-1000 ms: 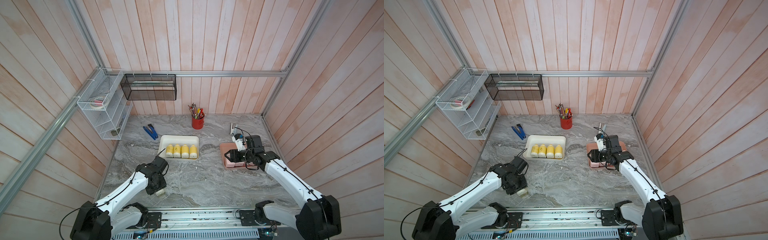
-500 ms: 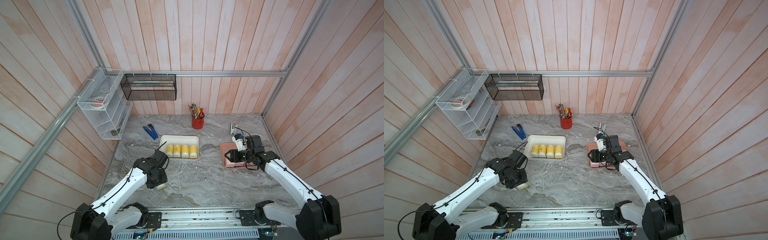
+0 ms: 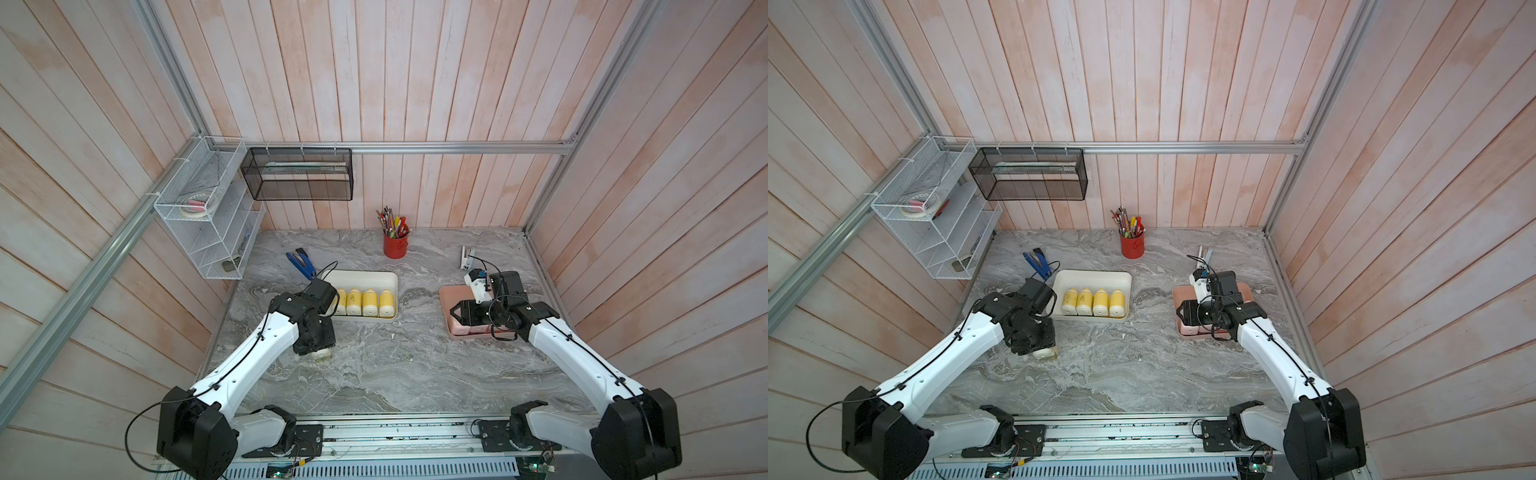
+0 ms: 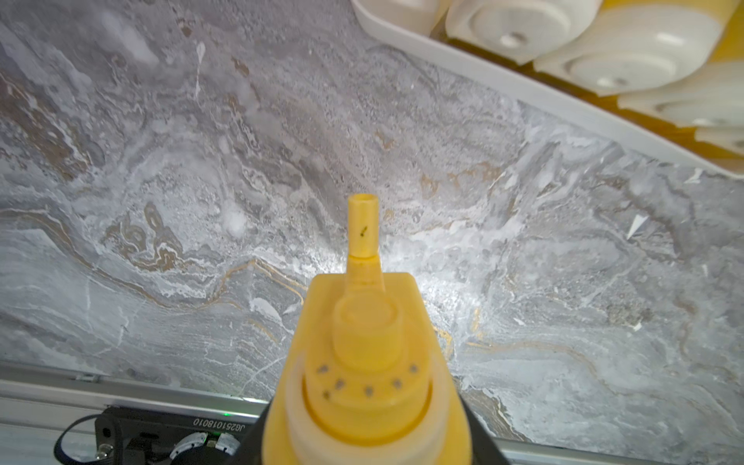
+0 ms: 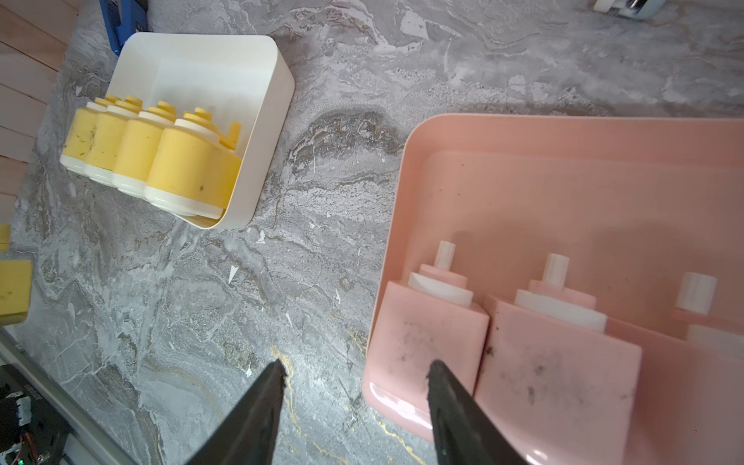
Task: Place the pencil sharpeners by color into the storage box
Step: Place the pencil sharpener in the storage box.
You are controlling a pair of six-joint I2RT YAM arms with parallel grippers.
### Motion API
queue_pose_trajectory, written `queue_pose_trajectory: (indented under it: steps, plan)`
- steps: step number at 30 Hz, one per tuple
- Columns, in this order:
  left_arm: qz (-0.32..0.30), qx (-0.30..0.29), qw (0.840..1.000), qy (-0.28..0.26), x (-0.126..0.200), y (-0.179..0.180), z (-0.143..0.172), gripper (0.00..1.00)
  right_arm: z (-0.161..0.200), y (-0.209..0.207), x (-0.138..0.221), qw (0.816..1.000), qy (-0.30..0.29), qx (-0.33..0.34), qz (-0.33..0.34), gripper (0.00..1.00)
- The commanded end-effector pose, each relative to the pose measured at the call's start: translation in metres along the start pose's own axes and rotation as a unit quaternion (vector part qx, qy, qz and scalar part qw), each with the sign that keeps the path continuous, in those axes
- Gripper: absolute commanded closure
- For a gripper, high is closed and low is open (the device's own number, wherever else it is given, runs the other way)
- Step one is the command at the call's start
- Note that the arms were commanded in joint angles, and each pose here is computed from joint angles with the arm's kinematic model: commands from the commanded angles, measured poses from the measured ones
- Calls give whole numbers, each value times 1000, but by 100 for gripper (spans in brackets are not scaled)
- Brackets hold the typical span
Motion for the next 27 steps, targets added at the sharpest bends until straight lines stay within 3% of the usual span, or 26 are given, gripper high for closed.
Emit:
queue_pose_trajectory:
  steps: [1, 14, 27]
  plan:
    - [5, -43, 999, -23, 8, -4, -25, 61, -2, 0, 4, 1000, 2, -2, 11, 40]
    - [29, -112, 992, -46, 1, -19, -105, 62, -5, -4, 5, 1000, 0, -11, 25, 40]
    - [31, -125, 990, -59, -6, -17, -160, 62, -7, -7, 2, 999, 3, -18, 32, 41]
Point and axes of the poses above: each gripper's point midway between its finger pads, its own x axis back along the fingers, its own y axis along the line the jaws close on, z = x × y, the point moved 1 cm from there along x, back along the fingers, and after that the axes turned 3 degrees about x, right-handed, at the moved point
